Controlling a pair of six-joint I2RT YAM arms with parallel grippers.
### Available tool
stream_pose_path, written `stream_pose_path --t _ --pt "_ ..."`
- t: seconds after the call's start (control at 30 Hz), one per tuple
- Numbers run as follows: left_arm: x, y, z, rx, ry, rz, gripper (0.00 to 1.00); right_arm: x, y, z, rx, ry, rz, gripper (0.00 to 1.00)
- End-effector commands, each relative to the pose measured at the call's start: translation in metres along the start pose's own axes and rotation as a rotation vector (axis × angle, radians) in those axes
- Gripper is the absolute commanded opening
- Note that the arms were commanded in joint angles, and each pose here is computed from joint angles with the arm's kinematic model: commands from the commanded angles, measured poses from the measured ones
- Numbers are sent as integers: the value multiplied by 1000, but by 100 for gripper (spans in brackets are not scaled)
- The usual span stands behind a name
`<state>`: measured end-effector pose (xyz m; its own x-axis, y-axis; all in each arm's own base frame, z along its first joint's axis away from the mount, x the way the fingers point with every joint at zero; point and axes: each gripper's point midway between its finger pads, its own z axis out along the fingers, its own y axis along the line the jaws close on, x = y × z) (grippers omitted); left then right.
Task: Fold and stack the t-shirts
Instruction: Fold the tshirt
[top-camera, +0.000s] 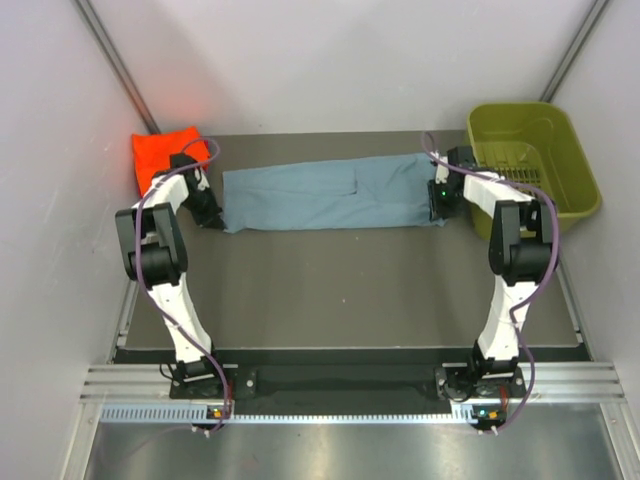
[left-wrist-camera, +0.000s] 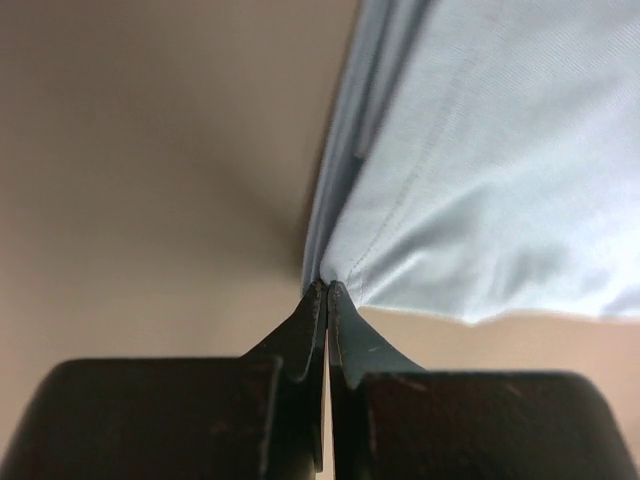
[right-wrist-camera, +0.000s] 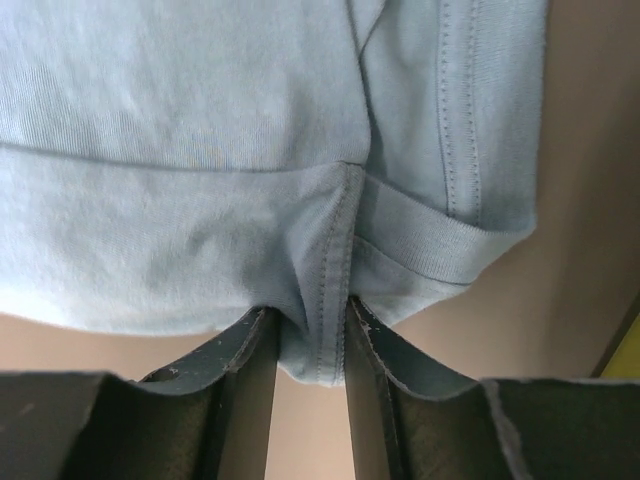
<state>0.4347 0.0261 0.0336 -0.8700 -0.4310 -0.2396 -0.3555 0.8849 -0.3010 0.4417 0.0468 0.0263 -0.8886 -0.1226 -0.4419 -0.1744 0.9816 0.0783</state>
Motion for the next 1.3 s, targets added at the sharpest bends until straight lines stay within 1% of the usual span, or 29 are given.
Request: stream_pose_path --t 0.0,0.1,0.13,0.2,0.23,0.3,0.33,0.4,0.53,0.6,0.63,0.67,0.73,0.77,0.83,0.87,0.93,1.07,1.17,1.2,1.23,1.27 --pt "25 -18 -41 73 14 -47 0 -16 0 16 23 -25 -5 31" --pt "47 -19 -47 89 45 -79 0 -25 -3 22 30 -33 -10 31" --pt "57 -18 -47 96 66 -87 0 -34 -4 21 33 -51 -15 31" --pt "63 -20 -54 107 60 -84 0 -39 -6 26 39 -57 -18 32" --pt "66 -21 -56 109 64 -88 0 -51 -6 23 42 -84 -22 33" --pt "77 -22 -61 120 74 -90 0 -58 -8 29 46 -92 -28 34" --pt "82 -23 -63 121 81 -89 0 -71 -9 26 51 -121 -32 34" --pt "95 -24 -68 122 90 -75 0 -76 -10 32 53 -127 -32 34" --pt "123 -23 -76 119 116 -45 0 -110 -13 32 56 -197 -27 34" --pt "129 -26 -82 122 101 -19 0 -118 -12 38 48 -211 -22 34" --pt "137 -29 -85 125 101 11 0 -132 -12 35 48 -244 -21 34" --pt "140 -30 -86 123 100 26 0 -133 -11 43 45 -241 -19 34" --pt "151 -34 -88 121 110 61 0 -150 -10 42 42 -280 -19 34" --pt "155 -34 -90 124 109 79 0 -150 -10 49 39 -278 -18 34" --pt "165 -34 -93 119 122 104 0 -164 -9 48 36 -316 -21 34" --pt "170 -33 -93 115 130 110 0 -165 -8 55 32 -314 -18 34" --pt "183 -28 -92 105 157 117 0 -177 -7 54 29 -343 -24 34" --pt "199 -27 -92 118 181 129 0 -184 -7 61 41 -362 -36 34" --pt "211 -28 -92 131 201 139 0 -191 -8 50 52 -388 -40 39" --pt "218 -33 -92 142 213 164 0 -193 -11 45 62 -394 -39 51" --pt "222 -32 -92 146 219 164 0 -196 -13 34 72 -407 -43 56" --pt "224 -34 -92 160 222 164 10 -198 -16 27 83 -415 -38 60"
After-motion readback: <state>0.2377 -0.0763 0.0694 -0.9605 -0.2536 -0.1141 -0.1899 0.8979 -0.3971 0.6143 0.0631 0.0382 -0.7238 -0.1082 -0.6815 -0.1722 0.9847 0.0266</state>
